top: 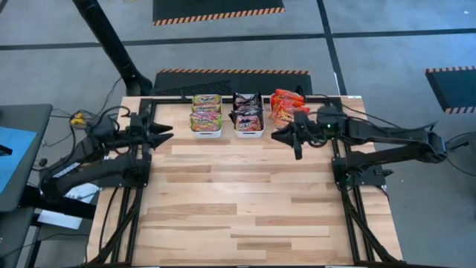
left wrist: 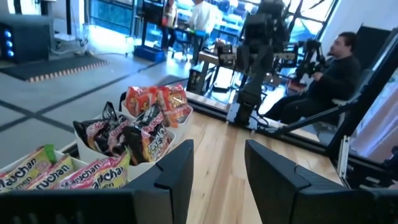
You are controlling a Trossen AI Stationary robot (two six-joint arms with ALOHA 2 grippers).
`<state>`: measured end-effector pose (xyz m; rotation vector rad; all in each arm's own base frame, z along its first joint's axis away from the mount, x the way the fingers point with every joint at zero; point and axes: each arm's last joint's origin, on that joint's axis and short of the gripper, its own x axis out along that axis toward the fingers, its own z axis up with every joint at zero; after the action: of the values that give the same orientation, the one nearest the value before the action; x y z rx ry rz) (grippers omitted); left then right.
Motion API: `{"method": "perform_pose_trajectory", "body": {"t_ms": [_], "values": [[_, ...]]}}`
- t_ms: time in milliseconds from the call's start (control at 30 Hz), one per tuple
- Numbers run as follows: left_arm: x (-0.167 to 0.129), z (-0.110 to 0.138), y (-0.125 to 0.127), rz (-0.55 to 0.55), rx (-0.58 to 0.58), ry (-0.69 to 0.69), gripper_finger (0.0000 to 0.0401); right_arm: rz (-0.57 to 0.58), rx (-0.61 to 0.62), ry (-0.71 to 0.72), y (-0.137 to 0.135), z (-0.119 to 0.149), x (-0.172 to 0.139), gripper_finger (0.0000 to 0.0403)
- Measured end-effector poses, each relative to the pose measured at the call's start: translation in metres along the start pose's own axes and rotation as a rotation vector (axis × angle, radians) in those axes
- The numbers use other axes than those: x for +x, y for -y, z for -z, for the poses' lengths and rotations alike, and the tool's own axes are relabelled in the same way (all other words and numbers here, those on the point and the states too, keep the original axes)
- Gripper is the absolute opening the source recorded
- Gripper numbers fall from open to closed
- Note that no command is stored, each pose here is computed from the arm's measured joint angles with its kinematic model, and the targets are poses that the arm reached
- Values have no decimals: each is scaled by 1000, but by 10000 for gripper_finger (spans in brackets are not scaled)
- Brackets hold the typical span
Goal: Sort Maruchan noodles
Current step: Return to Home Position
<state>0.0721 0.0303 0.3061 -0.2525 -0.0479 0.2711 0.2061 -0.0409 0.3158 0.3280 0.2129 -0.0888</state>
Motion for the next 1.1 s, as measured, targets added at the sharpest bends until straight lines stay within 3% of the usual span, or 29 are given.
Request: {"method": "perform_pose_trajectory", "body": {"t_ms": [500,933,1100], "values": [[-5,77,-20,-18,-22,-22,129,-33,64,52,22,85,-1,74],[15,125,-36,-4,1,15,129,-8,107,-16,31,115,-2,73],[17,130,-40,-65,-3,43,129,-24,102,1,32,126,-3,68]]}}
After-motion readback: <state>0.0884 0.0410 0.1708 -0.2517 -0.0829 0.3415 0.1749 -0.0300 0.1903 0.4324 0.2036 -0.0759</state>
